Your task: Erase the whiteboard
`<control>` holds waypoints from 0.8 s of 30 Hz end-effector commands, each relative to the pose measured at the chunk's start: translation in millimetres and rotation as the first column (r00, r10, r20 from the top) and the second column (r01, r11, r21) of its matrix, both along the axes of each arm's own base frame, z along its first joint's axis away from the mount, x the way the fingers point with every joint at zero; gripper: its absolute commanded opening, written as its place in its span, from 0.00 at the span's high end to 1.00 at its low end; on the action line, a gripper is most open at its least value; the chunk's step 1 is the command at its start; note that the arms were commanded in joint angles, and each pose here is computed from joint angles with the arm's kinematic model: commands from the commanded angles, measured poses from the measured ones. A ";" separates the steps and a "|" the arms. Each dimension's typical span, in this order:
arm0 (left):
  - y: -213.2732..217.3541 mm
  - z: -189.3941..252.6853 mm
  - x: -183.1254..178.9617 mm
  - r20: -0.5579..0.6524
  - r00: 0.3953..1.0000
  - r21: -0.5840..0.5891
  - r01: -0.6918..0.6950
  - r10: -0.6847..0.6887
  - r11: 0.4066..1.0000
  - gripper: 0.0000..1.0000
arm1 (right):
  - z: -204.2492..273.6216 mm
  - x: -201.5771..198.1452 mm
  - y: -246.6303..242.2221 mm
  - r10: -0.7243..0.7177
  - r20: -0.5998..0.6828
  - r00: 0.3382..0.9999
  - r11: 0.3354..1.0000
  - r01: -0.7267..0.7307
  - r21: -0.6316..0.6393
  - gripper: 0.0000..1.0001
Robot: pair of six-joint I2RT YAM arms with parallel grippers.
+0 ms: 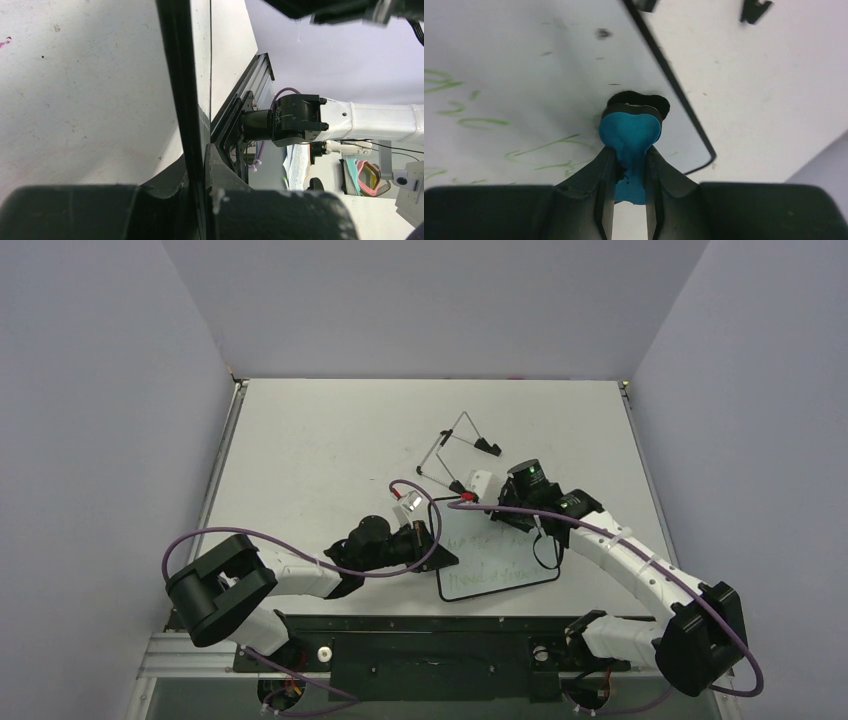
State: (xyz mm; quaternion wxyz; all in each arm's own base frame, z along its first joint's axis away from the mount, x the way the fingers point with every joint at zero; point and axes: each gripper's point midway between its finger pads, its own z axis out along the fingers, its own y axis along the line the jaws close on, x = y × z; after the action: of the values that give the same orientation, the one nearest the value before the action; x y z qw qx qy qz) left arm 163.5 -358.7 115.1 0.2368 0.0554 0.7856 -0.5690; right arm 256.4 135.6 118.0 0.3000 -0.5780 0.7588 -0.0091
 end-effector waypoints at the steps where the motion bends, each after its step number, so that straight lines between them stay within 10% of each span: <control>1: -7.0 32.2 -0.8 0.107 0.994 -0.089 0.044 -0.034 0.995 1.00 | 19.4 46.0 -21.6 -0.275 0.171 0.946 0.962 0.269 0.056 1.00; 11: -6.7 31.6 -1.1 0.107 0.994 -0.088 0.044 -0.035 0.995 1.00 | -4.5 -28.9 28.1 0.207 -0.096 0.974 0.977 -0.202 0.062 1.00; 19: -7.3 30.8 -0.9 0.107 0.994 -0.086 0.045 -0.036 0.995 1.00 | 6.0 28.1 -5.6 -0.154 0.072 0.985 0.988 0.152 0.040 1.00; 24: -7.4 31.6 -1.3 0.108 0.993 -0.087 0.048 -0.039 0.995 1.00 | -2.4 -10.7 8.9 0.109 -0.052 0.993 0.994 -0.108 0.024 1.00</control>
State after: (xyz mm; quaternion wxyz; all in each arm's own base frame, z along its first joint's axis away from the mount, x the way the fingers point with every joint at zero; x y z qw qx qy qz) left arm 163.1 -357.9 114.1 0.2315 0.0467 0.7872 -0.5697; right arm 264.0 135.0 115.8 0.3062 -0.5574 0.7717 -0.0056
